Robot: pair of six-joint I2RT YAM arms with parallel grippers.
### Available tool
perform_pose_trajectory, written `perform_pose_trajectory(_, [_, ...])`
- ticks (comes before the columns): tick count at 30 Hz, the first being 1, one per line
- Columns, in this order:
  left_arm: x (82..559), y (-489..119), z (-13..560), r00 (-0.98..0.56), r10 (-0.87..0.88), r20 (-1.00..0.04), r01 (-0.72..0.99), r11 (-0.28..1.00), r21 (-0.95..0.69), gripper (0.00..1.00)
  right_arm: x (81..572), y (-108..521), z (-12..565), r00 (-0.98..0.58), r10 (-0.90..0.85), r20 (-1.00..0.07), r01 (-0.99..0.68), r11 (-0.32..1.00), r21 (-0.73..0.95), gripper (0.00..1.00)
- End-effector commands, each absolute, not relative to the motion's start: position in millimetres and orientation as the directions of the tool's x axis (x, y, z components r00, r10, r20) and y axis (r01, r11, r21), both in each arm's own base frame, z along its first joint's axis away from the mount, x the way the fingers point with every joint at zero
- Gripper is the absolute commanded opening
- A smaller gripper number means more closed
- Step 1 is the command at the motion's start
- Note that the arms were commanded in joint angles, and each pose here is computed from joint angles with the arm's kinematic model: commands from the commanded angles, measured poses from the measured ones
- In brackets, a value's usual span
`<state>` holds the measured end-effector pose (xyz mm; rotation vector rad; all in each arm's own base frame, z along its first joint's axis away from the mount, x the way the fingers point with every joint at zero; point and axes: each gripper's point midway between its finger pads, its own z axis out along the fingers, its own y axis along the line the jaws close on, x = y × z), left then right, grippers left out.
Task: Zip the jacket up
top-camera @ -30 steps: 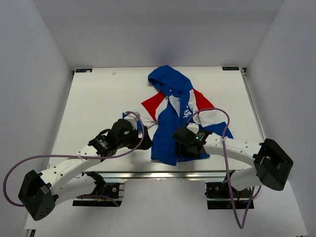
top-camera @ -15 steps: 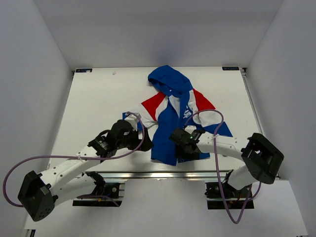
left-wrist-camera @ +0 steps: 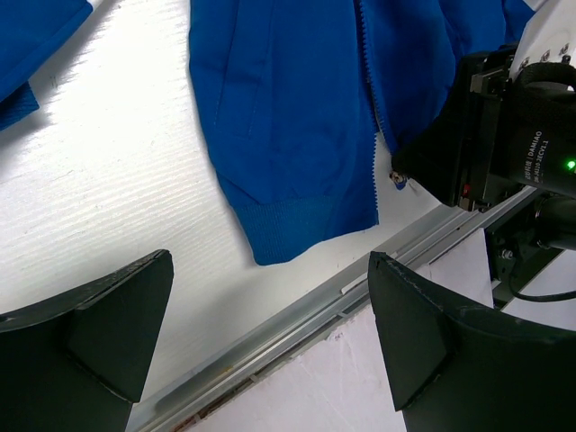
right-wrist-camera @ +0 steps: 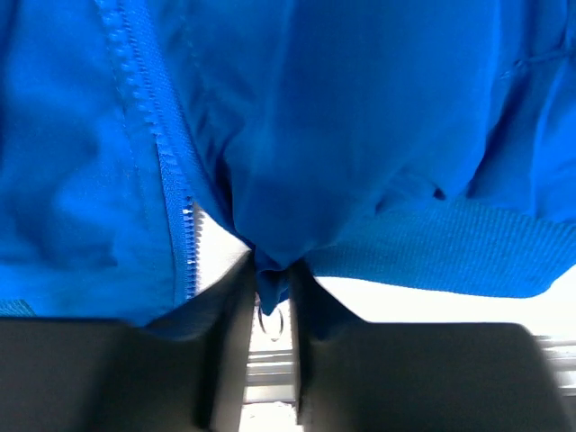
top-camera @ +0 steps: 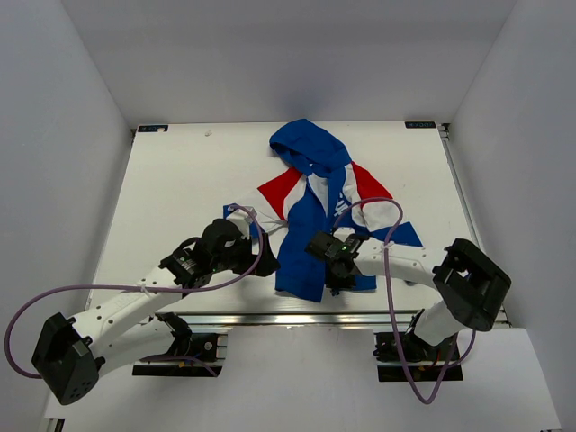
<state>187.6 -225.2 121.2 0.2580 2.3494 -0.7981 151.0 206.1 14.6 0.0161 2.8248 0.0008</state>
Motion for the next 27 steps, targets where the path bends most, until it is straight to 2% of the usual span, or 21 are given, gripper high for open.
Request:
perform_pose_trajectory(1, [190.5, -224.5, 130.8, -0.759, -0.031, -0.650, 0.378, 0.792, -0.479, 0.98, 147.7, 196.3, 13.6, -0.952, 0.000, -0.307, 0.008, 1.000, -0.025, 0.21])
perform_pose_trajectory(7, [188.6, -231.5, 129.5, -0.773, -0.003, -0.634, 0.398, 0.777, -0.488, 0.98, 149.0, 210.7, 22.8, -0.939, -0.054, -0.340, -0.090, 0.992, 0.092, 0.19])
perform_pose_trajectory(10, [188.2, -236.3, 128.5, -0.784, 0.012, -0.620, 0.405, 0.767, -0.497, 0.98, 149.3, 216.8, 25.0, -0.931, -0.066, -0.359, -0.134, 0.976, 0.171, 0.08])
perform_pose_trajectory(11, [188.6, -239.7, 129.2, -0.786, 0.016, -0.618, 0.411, 0.760, -0.503, 0.98, 147.3, 213.2, 20.8, -0.932, -0.071, -0.356, -0.141, 0.974, 0.175, 0.00])
perform_pose_trajectory(20, [170.6, -270.0, 131.8, -0.811, 0.127, -0.571, 0.510, 0.631, -0.584, 0.98, 162.4, 217.1, 51.1, -0.882, -0.074, -0.466, -0.233, 0.926, 0.295, 0.00])
perform_pose_trajectory(25, [164.9, -284.0, 124.4, -0.823, 0.186, -0.537, 0.519, 0.631, -0.577, 0.98, 156.9, 214.3, 55.5, -0.876, -0.111, -0.470, -0.292, 0.897, 0.332, 0.00])
perform_pose_trajectory(27, [164.5, -286.0, 120.7, -0.823, 0.204, -0.530, 0.520, 0.647, -0.558, 0.98, 154.8, 210.5, 49.1, -0.878, -0.121, -0.463, -0.292, 0.902, 0.318, 0.05])
